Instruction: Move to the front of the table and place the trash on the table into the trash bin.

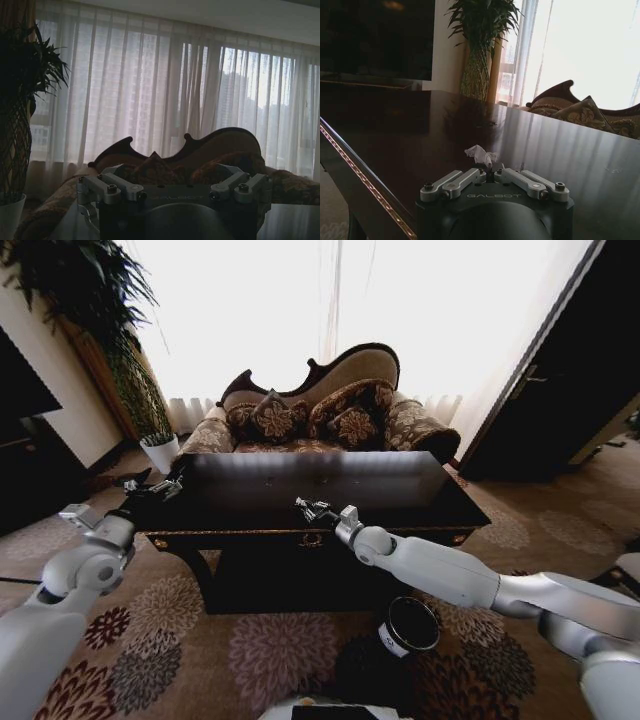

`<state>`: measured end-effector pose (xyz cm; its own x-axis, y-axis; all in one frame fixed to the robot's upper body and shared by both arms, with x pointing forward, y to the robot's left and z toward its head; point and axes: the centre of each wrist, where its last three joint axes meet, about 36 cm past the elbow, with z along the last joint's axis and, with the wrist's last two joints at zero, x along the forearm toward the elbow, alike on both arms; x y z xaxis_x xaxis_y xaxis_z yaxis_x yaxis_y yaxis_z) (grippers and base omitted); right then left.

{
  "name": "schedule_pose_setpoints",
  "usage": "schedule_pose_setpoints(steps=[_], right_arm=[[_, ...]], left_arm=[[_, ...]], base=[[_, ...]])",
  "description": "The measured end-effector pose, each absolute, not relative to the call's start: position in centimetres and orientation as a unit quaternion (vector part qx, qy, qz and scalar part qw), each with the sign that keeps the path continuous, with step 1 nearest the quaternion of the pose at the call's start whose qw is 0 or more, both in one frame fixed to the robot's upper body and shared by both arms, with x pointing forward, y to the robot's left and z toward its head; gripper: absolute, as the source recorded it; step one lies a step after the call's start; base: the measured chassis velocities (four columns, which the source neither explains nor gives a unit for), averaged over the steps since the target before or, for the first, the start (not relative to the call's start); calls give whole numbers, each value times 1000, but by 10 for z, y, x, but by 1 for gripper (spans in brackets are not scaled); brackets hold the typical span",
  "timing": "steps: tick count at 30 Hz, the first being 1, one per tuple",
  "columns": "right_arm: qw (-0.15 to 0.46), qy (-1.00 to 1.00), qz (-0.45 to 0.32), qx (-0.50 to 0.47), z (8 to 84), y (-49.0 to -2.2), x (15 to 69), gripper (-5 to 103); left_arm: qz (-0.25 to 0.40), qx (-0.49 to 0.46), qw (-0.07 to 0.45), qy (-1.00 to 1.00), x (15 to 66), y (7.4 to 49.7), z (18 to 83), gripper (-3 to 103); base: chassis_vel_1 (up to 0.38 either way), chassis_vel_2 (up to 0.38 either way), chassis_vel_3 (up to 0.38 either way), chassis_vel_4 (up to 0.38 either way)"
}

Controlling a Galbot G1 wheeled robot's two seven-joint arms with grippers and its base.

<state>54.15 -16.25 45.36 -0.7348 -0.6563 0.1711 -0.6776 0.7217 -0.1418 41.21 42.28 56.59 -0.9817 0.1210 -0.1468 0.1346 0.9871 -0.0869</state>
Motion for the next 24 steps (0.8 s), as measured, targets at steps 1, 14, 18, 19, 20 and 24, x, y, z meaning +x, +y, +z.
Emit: schedule_pose_setpoints(steps=[1, 14, 18, 19, 20, 24], right_arm=[[54, -927, 97, 359, 454, -163, 541, 2], [29, -944, 57, 322, 478, -184, 521, 0], [31, -953, 41, 298, 477, -205, 507, 0], [33, -955, 38, 294, 476, -210, 502, 0], [37, -958, 30, 281, 477, -224, 488, 0], [36, -965, 23, 258, 478, -245, 474, 0]], left_arm=[[-48, 64, 71, 994, 412, 423, 566, 100], [-48, 64, 71, 994, 412, 423, 566, 100], [-48, 65, 71, 994, 412, 423, 566, 100], [-48, 64, 71, 994, 412, 423, 566, 100], [-48, 64, 71, 994, 412, 423, 566, 100], [-48, 64, 71, 994, 412, 423, 566, 100]], base=[[0, 0, 0, 0], [0, 0, 0, 0], [0, 0, 0, 0], [0, 0, 0, 0], [0, 0, 0, 0], [0, 0, 0, 0]])
